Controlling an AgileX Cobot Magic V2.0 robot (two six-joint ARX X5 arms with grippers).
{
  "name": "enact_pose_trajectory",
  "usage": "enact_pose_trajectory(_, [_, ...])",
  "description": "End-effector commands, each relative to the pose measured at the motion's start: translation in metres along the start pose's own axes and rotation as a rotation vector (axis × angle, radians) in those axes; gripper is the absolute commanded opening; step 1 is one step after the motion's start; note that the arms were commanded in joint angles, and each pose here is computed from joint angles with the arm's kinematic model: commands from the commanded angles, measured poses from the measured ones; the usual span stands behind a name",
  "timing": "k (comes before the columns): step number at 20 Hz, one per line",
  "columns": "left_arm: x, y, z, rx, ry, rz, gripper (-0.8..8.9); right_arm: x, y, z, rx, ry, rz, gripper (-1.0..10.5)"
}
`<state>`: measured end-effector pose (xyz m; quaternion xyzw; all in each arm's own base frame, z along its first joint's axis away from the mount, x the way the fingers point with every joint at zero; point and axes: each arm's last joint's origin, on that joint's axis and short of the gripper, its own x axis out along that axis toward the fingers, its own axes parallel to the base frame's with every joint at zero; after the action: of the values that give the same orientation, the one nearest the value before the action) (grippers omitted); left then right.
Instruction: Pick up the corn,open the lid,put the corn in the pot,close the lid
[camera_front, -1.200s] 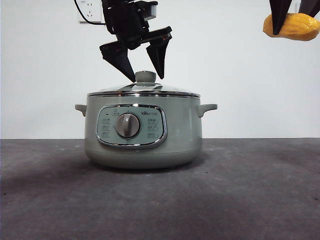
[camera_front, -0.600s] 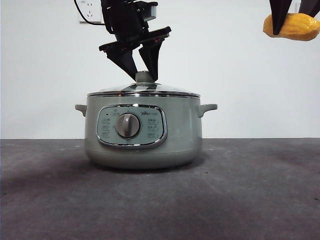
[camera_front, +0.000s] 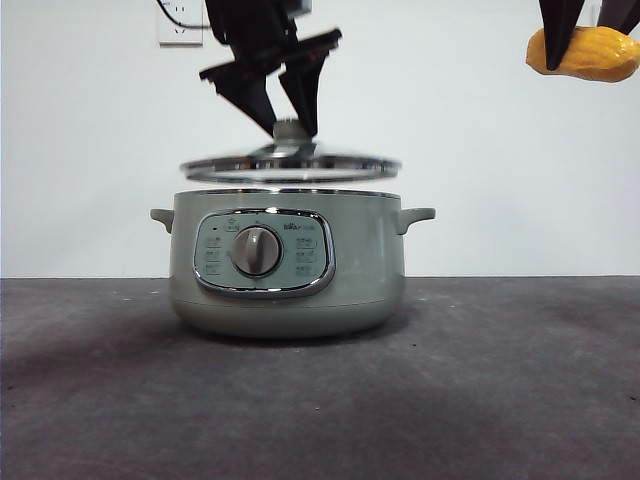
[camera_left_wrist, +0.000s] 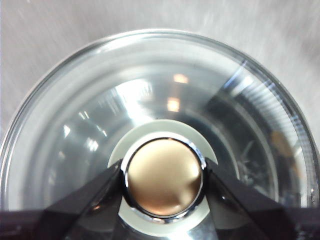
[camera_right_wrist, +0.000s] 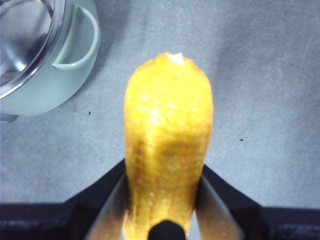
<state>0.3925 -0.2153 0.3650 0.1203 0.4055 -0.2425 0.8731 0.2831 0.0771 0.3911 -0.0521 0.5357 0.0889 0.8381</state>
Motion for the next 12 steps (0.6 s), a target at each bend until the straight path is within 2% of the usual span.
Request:
enact_pose_trajectory(1, [-0.018, 0.003, 0.008, 0.008, -0.060, 0.003, -0.13, -0.001, 0.000, -0.002, -0.008, 0.011, -0.001, -0.1])
enact_pose_trajectory(6, [-0.042, 0.016, 0.014, -0.009, -0.090, 0.053, -0.13, -0.001, 0.002, 0.008, 0.014, -0.085, 0.033, -0.1])
enact_pose_trajectory(12, [-0.058, 0.059, 0.007, -0.085, -0.069, 0.120, -0.13, -0.002, 0.033, 0.023, -0.036, -0.247, 0.127, -0.1])
